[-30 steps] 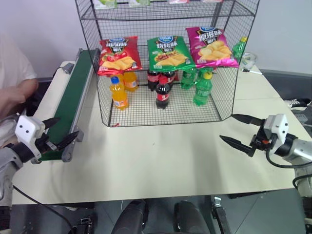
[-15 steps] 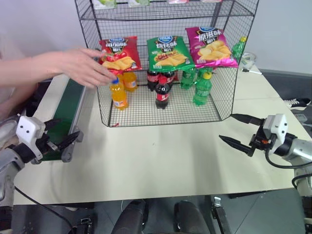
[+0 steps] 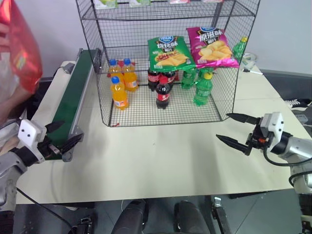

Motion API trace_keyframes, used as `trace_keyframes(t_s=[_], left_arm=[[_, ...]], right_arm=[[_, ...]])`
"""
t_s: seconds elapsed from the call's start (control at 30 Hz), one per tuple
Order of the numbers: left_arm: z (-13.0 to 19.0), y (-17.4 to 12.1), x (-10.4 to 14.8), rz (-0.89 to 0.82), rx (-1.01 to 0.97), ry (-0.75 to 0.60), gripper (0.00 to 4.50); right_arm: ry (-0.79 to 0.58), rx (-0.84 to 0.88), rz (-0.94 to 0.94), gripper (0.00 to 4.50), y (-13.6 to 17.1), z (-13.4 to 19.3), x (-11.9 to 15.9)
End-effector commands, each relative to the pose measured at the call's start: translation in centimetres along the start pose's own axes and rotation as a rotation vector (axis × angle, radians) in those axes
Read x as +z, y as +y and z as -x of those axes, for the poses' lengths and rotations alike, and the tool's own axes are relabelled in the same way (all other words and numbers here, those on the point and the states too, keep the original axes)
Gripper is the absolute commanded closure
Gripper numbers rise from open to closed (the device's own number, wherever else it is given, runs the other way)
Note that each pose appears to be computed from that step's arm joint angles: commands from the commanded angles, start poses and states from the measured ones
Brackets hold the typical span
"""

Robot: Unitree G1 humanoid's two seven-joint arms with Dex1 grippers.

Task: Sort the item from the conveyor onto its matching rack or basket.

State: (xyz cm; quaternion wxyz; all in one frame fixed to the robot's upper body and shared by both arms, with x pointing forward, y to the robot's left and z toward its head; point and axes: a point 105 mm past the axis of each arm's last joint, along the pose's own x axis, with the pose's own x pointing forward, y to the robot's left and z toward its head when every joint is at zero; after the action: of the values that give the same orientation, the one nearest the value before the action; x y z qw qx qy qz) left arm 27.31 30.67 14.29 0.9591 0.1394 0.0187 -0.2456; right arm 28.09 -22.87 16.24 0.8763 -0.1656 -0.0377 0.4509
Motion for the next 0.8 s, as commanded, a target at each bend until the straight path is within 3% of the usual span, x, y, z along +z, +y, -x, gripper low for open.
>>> trace_keyframes(t_s=[0.03,0.27,0.8], left_arm=[[0.2,0.6,1.5,-0.083,0.038,-0.042,0.04],[0.5,0.5,1.4,-0.073,0.065,-0.056,0.04],[1.9,-0.2,0.5,-0.105,0.064,-0.024,0.04]], right_arm=[[-0.064,0.057,-0.043,0.00,1.4,-1.1,1.3],[-0.115,0.104,-0.101,0.00,3.9,-3.7,1.8],[-0.126,0.094,-0.059,0.00,3.0,-5.0,2.3]])
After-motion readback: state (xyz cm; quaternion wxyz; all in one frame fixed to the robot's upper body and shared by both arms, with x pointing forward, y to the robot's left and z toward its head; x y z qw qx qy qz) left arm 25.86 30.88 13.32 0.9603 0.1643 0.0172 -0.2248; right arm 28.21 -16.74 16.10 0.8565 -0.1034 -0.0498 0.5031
